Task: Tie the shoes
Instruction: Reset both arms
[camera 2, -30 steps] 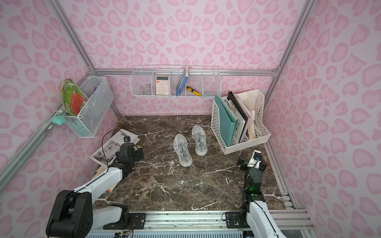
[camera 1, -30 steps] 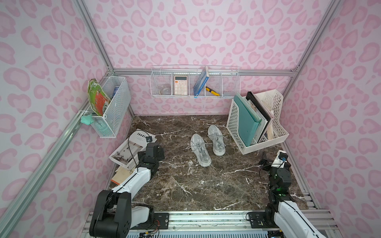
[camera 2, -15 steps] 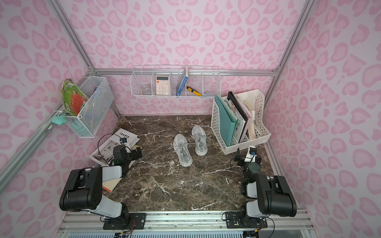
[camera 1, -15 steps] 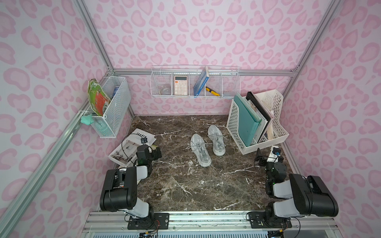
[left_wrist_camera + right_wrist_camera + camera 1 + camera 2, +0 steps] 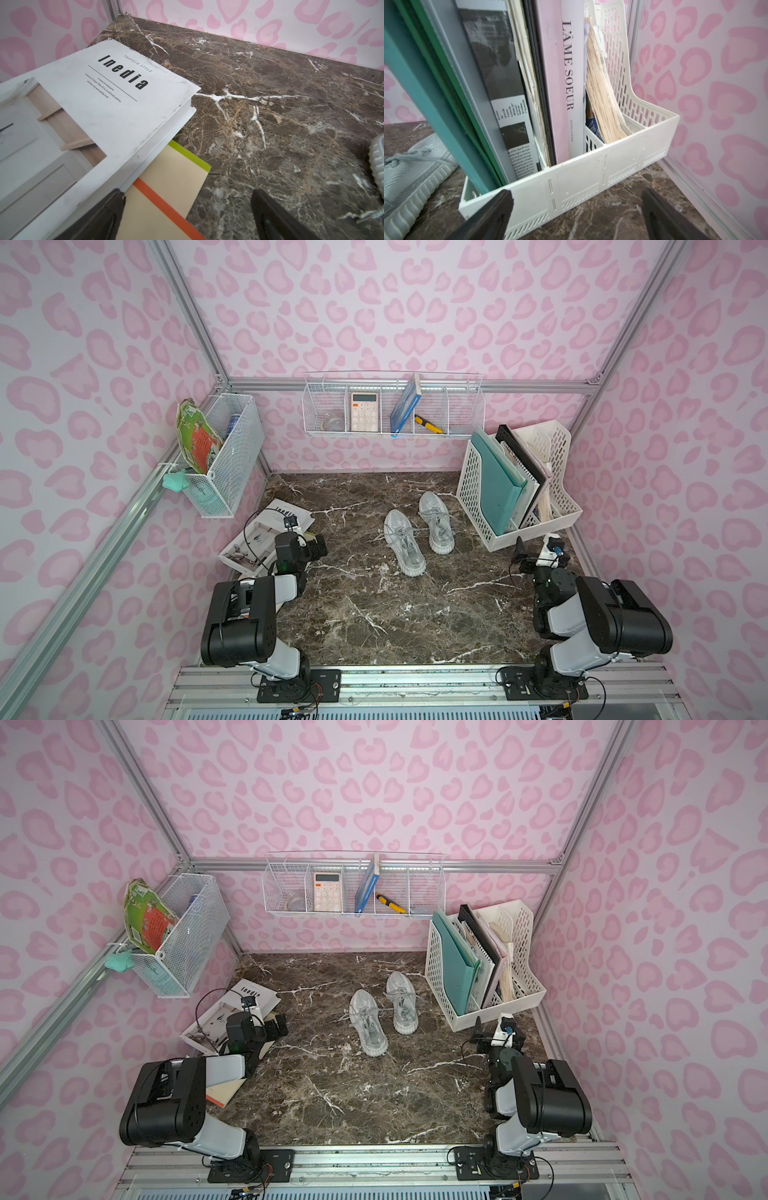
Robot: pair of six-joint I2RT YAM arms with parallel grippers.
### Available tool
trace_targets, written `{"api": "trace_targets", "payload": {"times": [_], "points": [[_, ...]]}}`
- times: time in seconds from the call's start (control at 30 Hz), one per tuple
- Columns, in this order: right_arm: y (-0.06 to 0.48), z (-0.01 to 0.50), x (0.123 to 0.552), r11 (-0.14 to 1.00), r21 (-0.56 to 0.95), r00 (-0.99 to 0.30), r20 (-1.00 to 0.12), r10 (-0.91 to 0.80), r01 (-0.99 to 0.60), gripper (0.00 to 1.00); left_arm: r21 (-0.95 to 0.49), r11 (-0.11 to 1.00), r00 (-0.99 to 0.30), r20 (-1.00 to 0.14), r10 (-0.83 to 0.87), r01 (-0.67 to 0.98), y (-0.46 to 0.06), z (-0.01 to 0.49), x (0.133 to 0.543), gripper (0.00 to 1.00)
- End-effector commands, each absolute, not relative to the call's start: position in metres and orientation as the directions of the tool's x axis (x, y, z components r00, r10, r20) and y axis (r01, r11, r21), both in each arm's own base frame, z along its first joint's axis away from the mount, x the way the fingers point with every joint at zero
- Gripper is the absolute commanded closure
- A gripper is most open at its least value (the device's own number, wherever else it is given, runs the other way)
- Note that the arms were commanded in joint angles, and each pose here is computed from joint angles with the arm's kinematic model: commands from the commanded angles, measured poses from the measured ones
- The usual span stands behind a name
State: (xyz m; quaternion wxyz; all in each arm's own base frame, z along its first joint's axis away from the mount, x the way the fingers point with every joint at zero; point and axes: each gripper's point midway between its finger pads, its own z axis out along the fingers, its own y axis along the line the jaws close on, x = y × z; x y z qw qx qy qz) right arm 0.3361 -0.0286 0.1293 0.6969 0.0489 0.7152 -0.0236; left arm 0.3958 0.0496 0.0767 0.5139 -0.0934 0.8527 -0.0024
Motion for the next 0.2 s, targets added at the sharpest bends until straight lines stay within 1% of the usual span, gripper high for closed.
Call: {"api": "trace_targets", "payload": {"times": [0.0, 0.17], "points": [[-0.0337, 0.1527, 0.3315, 0.99, 0.048, 0.08, -0.996, 0.037, 0.132, 0.01, -0.104, 0.984, -0.431, -0.888, -0.158, -0.146, 0.0486, 0.0835, 0.4002, 0.01], [-0.0319, 0.15, 0.3343, 0.992, 0.044, 0.065, -0.997, 0.036, 0.121, 0.01, -0.104, 0.984, -0.429, -0.889, -0.158, -0.146, 0.0488, 0.0838, 0.3994, 0.01]]}}
